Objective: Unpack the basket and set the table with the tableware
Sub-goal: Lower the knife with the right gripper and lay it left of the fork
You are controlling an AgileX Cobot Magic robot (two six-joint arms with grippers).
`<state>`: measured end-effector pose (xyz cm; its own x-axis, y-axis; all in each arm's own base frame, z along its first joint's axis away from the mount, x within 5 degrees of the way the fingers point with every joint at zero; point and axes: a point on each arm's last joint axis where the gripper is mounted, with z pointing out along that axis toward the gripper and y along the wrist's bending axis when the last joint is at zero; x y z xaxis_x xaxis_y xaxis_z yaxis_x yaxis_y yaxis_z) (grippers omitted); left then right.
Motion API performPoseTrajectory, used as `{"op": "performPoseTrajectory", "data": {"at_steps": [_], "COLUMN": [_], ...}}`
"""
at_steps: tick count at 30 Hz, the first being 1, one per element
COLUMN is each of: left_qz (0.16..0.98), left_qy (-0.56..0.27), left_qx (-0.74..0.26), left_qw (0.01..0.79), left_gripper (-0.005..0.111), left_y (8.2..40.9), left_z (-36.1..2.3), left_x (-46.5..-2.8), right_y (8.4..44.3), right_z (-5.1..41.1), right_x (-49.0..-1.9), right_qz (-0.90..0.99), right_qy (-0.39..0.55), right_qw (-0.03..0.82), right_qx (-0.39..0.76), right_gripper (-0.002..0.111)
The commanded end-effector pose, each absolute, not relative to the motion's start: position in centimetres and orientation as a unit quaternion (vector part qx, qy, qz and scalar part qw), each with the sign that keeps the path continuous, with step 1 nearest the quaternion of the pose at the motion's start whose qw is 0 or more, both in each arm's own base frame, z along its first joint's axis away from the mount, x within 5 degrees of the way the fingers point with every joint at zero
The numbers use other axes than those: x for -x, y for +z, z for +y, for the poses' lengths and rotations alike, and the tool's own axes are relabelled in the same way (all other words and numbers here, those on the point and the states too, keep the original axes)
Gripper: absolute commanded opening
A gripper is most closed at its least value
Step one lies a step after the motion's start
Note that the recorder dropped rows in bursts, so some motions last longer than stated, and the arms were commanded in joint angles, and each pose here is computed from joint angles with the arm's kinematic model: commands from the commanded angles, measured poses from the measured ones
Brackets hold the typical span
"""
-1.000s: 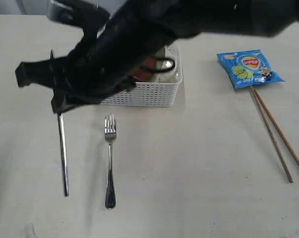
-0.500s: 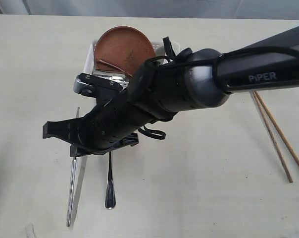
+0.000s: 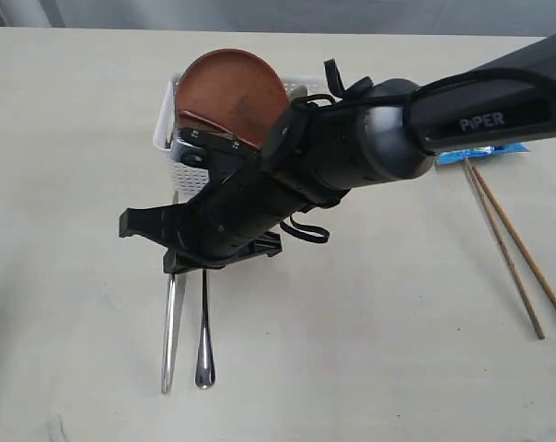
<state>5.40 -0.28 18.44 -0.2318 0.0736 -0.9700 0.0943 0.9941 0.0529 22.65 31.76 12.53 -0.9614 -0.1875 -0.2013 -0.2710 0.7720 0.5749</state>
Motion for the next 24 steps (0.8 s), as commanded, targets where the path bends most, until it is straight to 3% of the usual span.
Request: {"op": "performPoseTrajectory", "data": {"at_steps": [1,19,22,24], "left_qz": [0.781,0.781,0.781,0.781], "left_qy": [-0.01,-0.01,-0.01,-0.01], "left_qx": [-0.056,-0.056,-0.056,-0.056], "left_qw": [0.622,0.622,0.622,0.622], "left_gripper": [0.0,0.0,0.0,0.0], "left_y": [18.46,18.46,18.46,18.46], "left_z": [-0.32,-0.32,-0.32,-0.32], "left_x": [-5.41,-5.41,-5.41,-5.41], "right_y": [11.31,11.22,11.22,11.22], "right_z": [31.53,31.77,31.77,31.77], "right_x": [-22.37,-23.24,-23.22,-23.21], "right_qz": [0.941,0.944,0.944,0.944], "right_qy": [0.301,0.31,0.31,0.31], "right_qw": [0.042,0.071,0.07,0.069], "right_qx": [0.149,0.089,0.089,0.089], "right_gripper": [-0.001,0.0,0.013,0.029]}}
